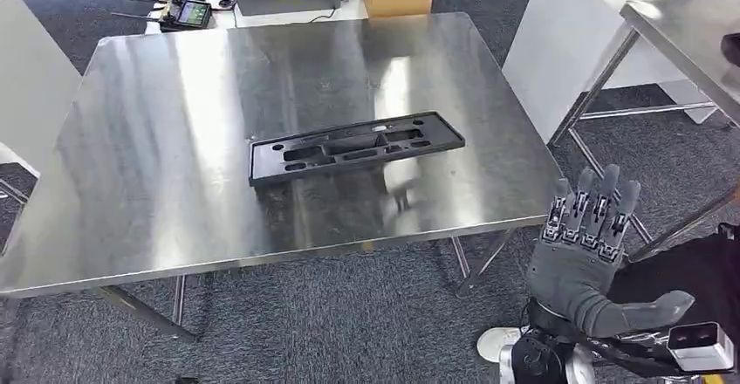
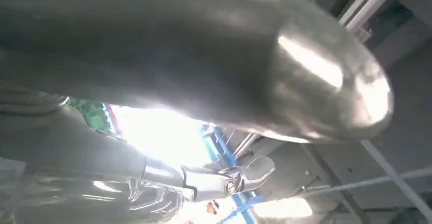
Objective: Take the parts from the cabinet and place them on the table.
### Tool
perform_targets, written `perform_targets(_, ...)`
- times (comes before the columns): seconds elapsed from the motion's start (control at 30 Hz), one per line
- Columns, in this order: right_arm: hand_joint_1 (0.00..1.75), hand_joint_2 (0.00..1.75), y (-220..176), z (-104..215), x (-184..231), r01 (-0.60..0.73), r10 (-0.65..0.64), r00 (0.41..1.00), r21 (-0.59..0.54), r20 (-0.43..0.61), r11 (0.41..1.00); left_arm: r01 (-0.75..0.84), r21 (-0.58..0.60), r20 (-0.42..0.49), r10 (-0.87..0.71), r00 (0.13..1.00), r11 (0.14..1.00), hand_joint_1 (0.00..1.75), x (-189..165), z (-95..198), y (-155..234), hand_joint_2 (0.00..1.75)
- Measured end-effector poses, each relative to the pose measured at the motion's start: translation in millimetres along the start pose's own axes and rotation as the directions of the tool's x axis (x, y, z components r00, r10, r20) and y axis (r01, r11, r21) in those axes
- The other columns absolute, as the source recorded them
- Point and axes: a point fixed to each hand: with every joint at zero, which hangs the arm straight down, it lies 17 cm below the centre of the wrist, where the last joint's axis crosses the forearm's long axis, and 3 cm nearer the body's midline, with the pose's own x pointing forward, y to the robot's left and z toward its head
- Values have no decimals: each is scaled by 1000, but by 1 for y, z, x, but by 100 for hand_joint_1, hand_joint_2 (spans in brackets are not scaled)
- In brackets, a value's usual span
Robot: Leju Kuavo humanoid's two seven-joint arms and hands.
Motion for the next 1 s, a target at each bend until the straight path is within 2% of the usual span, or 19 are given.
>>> perform_targets(0.7, 0, 0, -8, 2, -5, -12, 12, 1000, -27, -21, 1000, -7, 4, 3, 7, 1000, 1000, 0, 1, 0, -1, 0)
perform_targets(0.87, 0, 0, -19, 5, -24, -87, 81, 991, -58, -104, 994, -7, 7, 4, 7, 1000, 1000, 0, 2, 0, -1, 0)
perform_targets(0.93, 0, 0, -31, 13, -46, -171, 152, 966, -72, -211, 983, -10, -1, 7, 10, 1000, 1000, 0, 2, 0, -2, 0)
perform_targets(1.0, 0, 0, -47, 30, -74, -272, 233, 915, -78, -330, 959, -11, -7, 11, 11, 1000, 1000, 0, 0, 1, -2, 0)
